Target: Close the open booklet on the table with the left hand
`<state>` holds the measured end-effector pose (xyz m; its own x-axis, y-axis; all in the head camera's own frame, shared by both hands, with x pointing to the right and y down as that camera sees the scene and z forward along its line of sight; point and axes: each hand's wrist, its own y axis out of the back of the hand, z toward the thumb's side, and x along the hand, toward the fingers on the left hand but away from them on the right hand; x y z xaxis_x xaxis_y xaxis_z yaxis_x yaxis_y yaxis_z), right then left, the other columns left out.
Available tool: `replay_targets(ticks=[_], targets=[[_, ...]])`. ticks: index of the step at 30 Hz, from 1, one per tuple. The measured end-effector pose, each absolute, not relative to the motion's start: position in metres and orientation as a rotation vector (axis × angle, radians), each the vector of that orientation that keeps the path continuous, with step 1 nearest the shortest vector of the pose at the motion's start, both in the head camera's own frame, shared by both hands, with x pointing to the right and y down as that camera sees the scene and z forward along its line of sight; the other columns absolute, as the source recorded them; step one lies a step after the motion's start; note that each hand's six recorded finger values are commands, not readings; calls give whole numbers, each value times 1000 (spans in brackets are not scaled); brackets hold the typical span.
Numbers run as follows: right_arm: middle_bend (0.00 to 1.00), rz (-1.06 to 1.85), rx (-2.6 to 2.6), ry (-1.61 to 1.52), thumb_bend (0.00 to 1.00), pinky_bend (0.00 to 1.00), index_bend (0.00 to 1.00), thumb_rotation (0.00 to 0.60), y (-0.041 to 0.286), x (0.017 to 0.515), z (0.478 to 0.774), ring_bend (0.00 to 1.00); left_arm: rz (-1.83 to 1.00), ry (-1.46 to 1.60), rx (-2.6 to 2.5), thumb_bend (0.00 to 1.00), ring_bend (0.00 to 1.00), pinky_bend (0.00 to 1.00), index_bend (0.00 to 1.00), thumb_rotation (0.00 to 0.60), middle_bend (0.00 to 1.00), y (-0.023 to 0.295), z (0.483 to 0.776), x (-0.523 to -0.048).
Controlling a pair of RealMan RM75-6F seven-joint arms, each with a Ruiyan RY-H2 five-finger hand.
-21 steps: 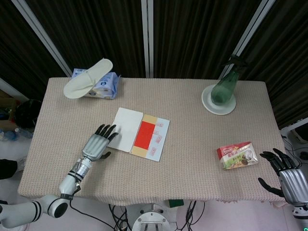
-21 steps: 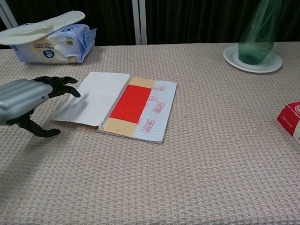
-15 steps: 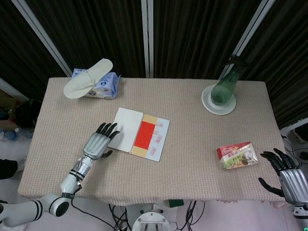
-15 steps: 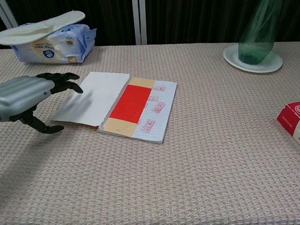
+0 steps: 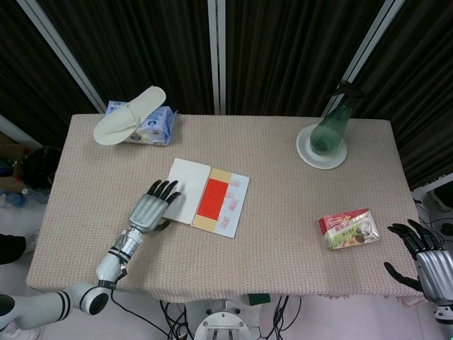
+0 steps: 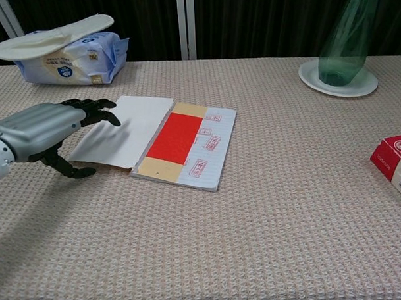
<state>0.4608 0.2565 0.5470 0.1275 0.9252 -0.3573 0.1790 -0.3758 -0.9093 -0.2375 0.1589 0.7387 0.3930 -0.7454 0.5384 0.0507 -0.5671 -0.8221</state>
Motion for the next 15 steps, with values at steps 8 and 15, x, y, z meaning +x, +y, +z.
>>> replay_targets(ticks=[8,15], targets=[[186,1305,-1659,-1103,177,194,233,600,259,464,541,92,-1208,682,-1825,199,0,62,174,600,0,147,741,-227],[186,1300,-1653,-1107,177,194,233,600,260,464,539,92,-1126,792,-1843,193,0,62,174,600,0,141,733,-222]])
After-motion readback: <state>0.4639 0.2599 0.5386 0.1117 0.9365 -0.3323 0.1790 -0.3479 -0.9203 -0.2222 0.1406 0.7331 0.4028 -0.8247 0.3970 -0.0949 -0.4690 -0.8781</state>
